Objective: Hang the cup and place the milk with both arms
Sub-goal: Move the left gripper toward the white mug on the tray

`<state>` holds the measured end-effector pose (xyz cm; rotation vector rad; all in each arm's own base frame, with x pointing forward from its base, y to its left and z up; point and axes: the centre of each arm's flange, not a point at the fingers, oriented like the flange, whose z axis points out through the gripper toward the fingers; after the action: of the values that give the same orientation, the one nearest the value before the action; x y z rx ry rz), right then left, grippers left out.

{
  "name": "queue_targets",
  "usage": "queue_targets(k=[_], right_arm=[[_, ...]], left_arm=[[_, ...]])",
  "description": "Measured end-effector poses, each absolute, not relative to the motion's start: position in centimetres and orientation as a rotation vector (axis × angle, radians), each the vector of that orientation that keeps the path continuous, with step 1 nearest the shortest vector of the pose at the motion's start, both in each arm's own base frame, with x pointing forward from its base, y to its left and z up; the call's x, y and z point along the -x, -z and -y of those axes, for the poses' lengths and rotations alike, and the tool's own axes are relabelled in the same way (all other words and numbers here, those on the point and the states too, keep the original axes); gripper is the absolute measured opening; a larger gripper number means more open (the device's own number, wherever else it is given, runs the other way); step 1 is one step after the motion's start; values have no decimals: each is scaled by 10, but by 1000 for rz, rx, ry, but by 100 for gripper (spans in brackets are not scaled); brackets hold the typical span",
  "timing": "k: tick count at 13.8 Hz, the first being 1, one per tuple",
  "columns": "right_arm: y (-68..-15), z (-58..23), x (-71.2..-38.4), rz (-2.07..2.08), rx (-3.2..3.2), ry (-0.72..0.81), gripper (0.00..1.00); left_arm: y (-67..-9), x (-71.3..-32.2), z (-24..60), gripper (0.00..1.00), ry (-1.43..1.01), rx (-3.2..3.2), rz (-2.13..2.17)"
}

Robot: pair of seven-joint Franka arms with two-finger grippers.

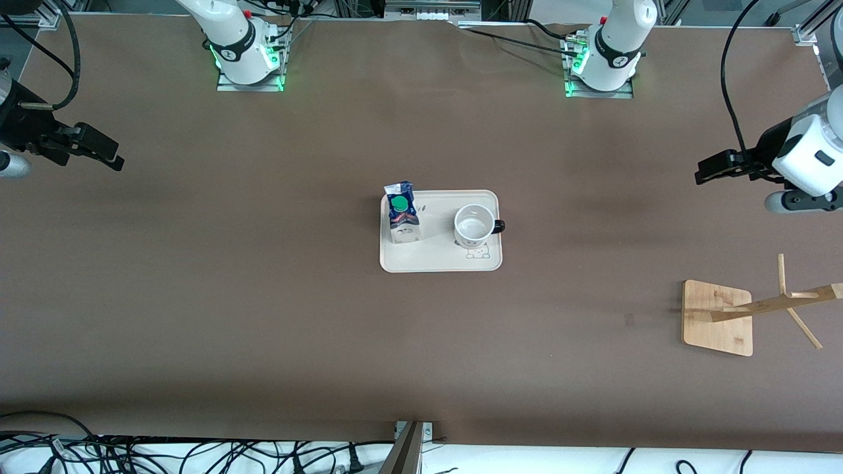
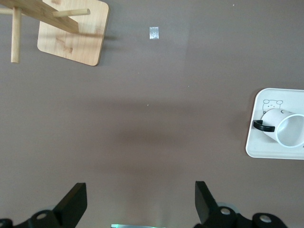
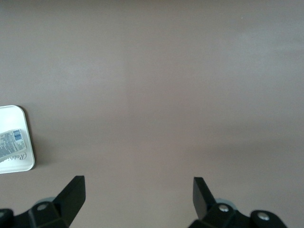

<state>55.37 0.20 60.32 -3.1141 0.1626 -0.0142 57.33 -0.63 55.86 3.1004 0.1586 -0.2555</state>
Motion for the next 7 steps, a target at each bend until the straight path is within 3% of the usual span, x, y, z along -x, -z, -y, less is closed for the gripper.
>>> queue_targets(k=[7], right_arm=[[-602,-2,-553,-161,3115,-5,100]], left_arm=[[-544,-571,28,100,289,-3102,-101]])
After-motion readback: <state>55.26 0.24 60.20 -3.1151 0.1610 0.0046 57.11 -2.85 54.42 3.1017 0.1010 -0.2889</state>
